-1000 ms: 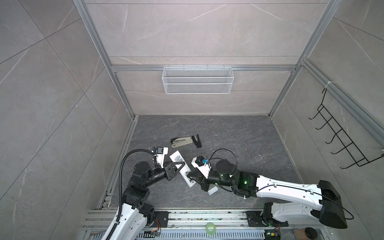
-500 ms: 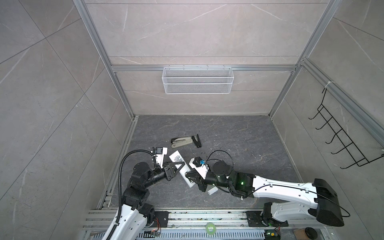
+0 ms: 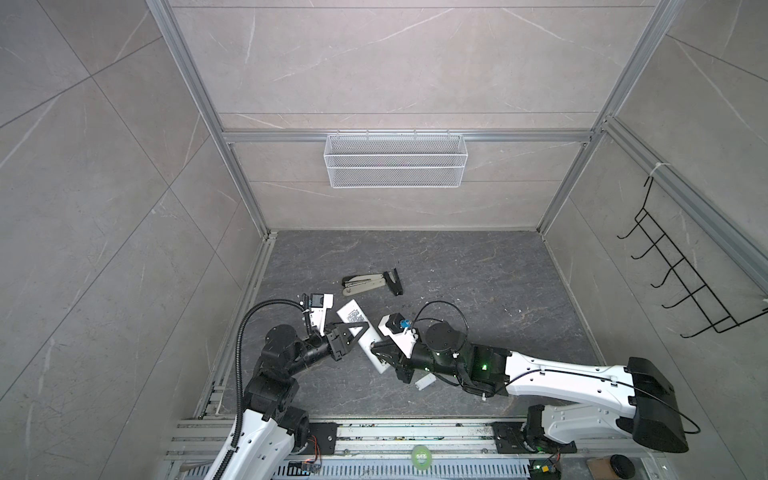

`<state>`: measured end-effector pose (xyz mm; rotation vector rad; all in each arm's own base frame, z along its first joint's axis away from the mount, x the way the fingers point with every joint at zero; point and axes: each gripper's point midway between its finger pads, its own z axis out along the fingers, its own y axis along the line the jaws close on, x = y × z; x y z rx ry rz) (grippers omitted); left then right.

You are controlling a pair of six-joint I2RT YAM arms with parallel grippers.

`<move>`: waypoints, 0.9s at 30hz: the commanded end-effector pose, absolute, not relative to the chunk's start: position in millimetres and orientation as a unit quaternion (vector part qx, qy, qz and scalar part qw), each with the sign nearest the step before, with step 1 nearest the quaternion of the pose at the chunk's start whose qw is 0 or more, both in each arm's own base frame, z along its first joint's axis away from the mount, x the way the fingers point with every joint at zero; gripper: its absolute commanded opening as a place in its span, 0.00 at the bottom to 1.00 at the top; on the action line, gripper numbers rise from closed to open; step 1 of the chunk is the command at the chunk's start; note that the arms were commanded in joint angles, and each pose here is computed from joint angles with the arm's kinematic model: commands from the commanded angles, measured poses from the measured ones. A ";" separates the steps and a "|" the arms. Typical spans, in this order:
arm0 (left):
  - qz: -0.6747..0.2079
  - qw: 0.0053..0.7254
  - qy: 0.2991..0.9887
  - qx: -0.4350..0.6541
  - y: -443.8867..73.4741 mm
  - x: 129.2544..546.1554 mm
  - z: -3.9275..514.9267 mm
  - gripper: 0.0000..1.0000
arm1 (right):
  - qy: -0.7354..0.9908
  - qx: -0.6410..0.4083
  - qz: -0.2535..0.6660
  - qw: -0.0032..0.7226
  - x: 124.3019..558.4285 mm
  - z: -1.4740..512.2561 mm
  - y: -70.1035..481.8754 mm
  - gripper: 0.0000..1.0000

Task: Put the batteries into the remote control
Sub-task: 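Lift the battery with the right gripper and carry it to the remote's compartment, then lower the battery into the remote's battery compartment with the right gripper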

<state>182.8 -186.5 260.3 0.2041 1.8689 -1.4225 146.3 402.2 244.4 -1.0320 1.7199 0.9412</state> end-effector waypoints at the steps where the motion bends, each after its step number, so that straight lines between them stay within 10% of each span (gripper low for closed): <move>1: -0.572 0.416 0.700 0.100 -186.4 179.8 285.6 0.00 | 0.692 -0.419 0.381 0.448 143.0 240.7 403.3 0.00; 27: -0.570 0.418 0.700 0.104 -186.2 179.1 288.4 0.00 | 0.690 -0.414 0.381 0.455 142.3 251.1 399.0 0.24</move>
